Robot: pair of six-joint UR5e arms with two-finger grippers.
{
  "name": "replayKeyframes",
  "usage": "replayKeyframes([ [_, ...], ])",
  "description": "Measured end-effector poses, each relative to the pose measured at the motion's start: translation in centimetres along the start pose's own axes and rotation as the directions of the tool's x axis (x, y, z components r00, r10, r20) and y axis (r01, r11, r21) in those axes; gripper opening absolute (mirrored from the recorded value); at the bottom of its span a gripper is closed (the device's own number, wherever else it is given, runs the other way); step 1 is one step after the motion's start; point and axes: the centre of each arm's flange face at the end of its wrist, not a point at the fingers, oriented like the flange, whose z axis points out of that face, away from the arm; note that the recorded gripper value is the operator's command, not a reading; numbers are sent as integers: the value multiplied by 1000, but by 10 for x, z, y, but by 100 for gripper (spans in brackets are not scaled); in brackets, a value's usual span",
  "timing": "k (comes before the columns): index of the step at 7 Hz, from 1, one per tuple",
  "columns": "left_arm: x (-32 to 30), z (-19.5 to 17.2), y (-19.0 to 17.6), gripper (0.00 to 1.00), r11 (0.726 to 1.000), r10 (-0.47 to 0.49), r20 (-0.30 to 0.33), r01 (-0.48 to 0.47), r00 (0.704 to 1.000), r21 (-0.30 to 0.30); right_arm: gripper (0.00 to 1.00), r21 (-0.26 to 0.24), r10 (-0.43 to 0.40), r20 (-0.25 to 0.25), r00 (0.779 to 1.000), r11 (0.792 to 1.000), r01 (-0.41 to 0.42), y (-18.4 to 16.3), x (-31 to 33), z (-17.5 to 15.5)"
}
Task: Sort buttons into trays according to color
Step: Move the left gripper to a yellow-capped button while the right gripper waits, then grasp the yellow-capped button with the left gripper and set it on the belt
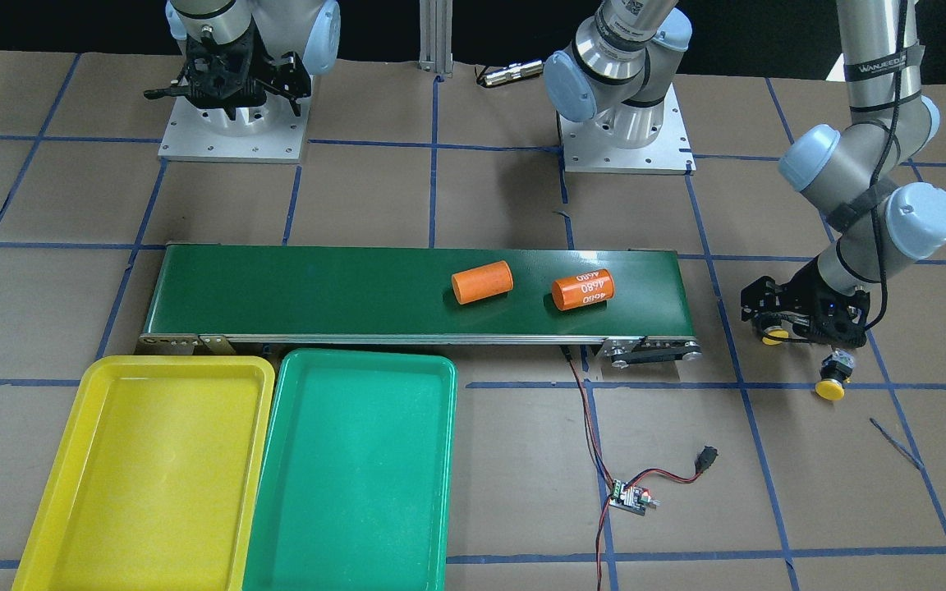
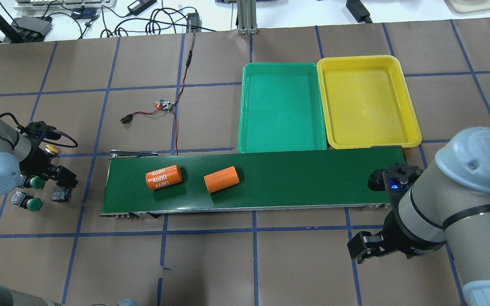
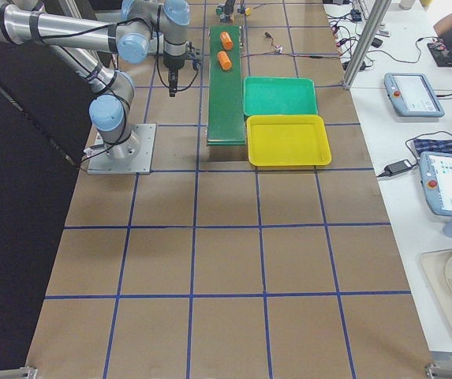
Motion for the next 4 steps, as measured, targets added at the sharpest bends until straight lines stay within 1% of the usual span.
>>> replayKeyframes([
  [1,1,6,2,47,1000,-21,-7,21,1000,-7,100,3,-1,0,1000,1000,1,2,0,7],
  [2,2,9,4,0,1000,-28,-11,28,1000,-11,100,36,-3,-3,1000,999,3,0,0,6],
  [3,2,10,5,0,999,-31,-12,31,999,-12,100,73,-4,-8,1000,997,4,-4,1,3],
  [4,3,6,6,0,999,-32,-5,32,999,-8,100,89,-5,-10,1000,996,5,-5,1,2],
])
